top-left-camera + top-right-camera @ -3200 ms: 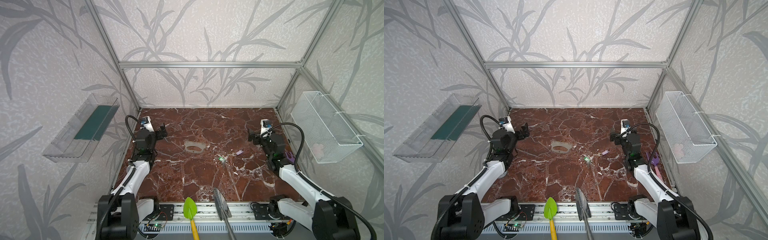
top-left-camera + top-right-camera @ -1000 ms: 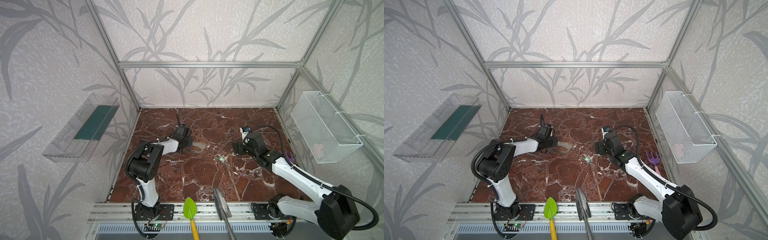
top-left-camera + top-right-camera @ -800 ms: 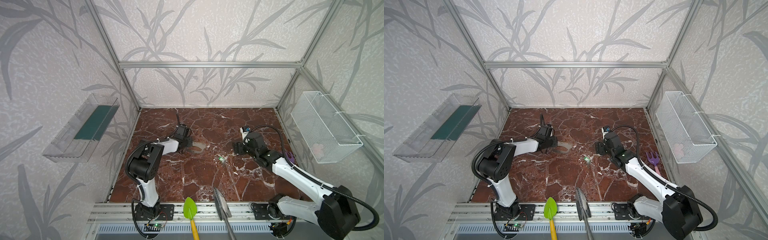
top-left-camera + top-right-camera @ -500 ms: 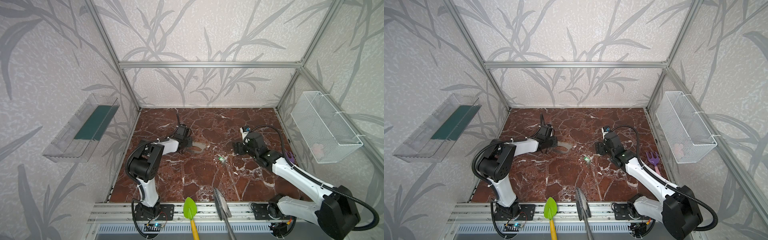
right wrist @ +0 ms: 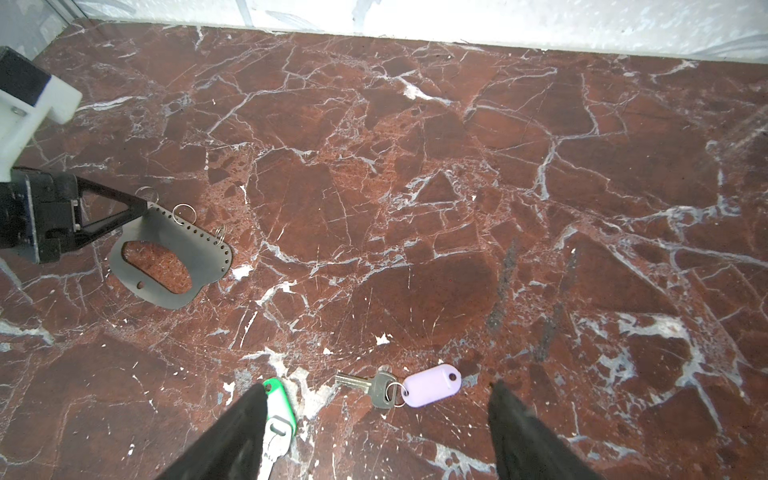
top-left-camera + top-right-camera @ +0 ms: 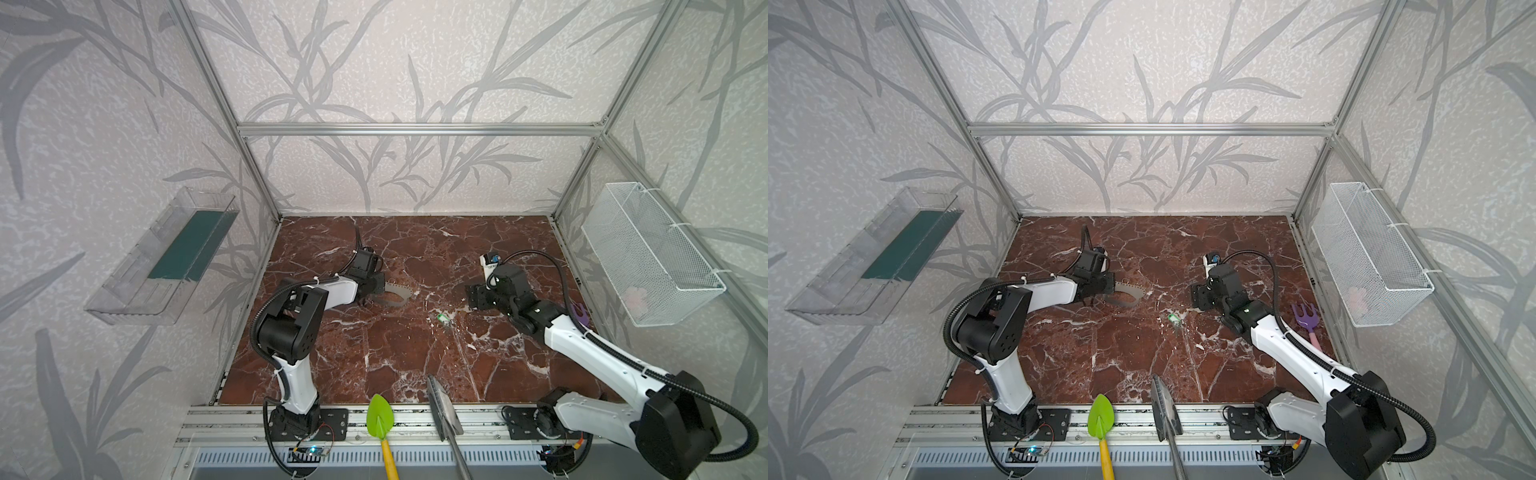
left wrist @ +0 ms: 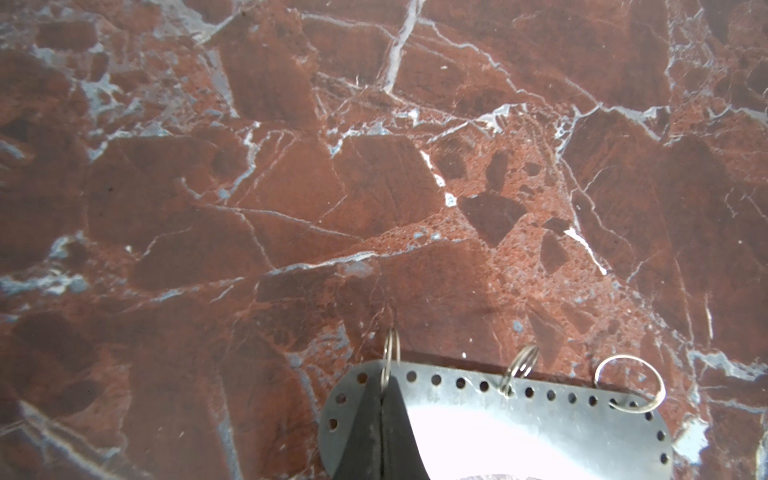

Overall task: Put the keys on the keyring
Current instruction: 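Lift the ring plate with left gripper while right gripper rises to meet it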

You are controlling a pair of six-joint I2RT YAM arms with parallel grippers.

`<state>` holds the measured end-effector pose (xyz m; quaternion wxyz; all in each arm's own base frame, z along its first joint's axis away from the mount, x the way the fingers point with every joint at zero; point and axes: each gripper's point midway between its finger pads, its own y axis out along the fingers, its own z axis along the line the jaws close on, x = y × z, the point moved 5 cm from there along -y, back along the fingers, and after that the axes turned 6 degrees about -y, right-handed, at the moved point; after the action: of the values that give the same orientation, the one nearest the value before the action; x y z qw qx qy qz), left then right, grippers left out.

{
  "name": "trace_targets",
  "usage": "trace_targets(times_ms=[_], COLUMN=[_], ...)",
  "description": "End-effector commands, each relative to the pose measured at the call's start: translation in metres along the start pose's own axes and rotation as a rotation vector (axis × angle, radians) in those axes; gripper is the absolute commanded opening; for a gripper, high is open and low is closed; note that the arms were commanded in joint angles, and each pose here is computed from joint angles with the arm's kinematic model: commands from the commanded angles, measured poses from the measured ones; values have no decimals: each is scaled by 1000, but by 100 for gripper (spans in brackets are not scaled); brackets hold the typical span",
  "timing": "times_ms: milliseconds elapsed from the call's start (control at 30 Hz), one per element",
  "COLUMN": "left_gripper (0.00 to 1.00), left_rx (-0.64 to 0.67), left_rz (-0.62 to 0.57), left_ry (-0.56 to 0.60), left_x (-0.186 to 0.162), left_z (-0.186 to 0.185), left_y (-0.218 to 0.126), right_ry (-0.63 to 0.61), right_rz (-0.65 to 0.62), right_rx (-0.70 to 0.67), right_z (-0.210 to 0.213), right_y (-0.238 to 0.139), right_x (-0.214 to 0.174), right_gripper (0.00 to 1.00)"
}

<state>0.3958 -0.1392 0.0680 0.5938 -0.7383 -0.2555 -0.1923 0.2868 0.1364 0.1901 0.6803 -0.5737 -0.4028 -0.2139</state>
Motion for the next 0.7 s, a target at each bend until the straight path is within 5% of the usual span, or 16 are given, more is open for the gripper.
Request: trace_targets(times_ms=[0, 333, 667], left_gripper=[0, 0, 0], left_rx=[-42, -257, -549], left_rz=[-56, -13, -43], left_ry=[51, 156, 234], left_x=[21, 31, 52], left_z=[-14, -46, -85], left_y=[-13, -47, -119], right_ry=[-13, -88, -254], right_rz=[-15, -57, -169], right_rx=[8, 73, 276], right_z=[1, 10, 46], right_y=[-7, -16, -41], right_x=[3, 14, 46], right_gripper=[81, 79, 76])
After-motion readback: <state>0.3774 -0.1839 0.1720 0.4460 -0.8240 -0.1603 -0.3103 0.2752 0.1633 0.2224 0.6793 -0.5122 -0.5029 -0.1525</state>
